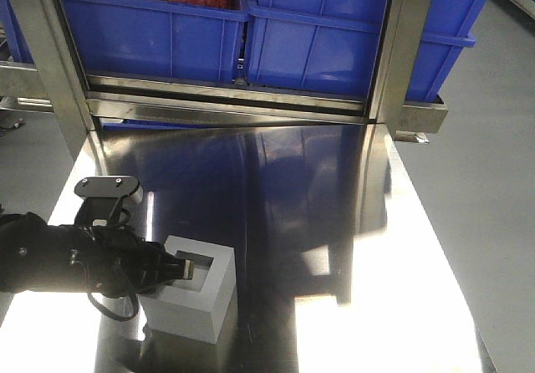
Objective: Sort gray base to blue bin
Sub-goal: 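Open the left gripper and lower it onto the gray foam block, then close the left gripper on the block's rim and lift it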
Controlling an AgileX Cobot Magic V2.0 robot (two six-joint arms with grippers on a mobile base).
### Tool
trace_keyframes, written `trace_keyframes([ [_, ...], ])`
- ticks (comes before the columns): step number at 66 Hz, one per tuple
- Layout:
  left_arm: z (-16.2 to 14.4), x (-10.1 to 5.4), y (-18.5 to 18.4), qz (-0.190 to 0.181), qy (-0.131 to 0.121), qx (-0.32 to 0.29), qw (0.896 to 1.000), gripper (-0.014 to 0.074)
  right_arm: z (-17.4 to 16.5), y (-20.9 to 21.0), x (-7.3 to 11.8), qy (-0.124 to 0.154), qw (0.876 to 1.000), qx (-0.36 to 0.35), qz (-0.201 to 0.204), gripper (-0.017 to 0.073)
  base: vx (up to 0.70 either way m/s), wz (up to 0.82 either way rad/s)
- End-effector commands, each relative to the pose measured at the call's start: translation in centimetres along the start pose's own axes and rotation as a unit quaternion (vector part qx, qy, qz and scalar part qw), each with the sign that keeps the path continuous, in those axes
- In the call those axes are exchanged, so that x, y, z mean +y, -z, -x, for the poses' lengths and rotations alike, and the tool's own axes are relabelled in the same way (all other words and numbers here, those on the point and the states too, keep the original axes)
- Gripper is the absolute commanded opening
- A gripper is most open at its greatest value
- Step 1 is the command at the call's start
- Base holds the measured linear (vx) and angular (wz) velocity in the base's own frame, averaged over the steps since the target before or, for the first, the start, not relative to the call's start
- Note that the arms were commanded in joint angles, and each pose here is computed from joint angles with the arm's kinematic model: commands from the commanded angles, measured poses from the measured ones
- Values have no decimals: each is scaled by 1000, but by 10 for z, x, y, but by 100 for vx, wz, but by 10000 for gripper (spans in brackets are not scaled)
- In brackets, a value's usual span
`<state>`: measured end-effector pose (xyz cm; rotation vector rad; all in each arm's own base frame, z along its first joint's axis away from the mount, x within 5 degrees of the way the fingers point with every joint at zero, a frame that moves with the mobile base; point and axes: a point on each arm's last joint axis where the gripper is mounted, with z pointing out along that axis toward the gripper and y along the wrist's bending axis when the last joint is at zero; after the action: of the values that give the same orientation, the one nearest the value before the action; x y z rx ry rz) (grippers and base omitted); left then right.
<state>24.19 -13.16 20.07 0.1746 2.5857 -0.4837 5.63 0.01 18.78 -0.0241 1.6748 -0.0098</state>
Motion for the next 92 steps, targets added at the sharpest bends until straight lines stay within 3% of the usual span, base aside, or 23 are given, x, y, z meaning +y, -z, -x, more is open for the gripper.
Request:
trace_keyframes([
  [1,11,-7,8,-11,3,-36,999,-2,2,0,0,6,999,-35,-1,-9,0,0],
  [20,19,-11,30,-24,-3,-91,996,-6,2,0,0,6,999,-35,-1,-9,0,0],
  [32,24,-17,77,-45,-27,-181,982,-6,2,0,0,6,999,-35,-1,-9,0,0],
  [50,1,-15,150,-65,-74,-319,943,-6,2,0,0,6,999,-35,-1,-9,0,0],
  [61,-30,-6,176,-79,-78,-375,920,-6,2,0,0,6,999,-35,-1,-9,0,0],
  [77,-78,12,193,-82,-104,-450,883,-6,2,0,0,6,999,-35,-1,-9,0,0],
  [92,-109,26,189,-87,-107,-490,861,-6,2,0,0,6,999,-35,-1,-9,0,0],
])
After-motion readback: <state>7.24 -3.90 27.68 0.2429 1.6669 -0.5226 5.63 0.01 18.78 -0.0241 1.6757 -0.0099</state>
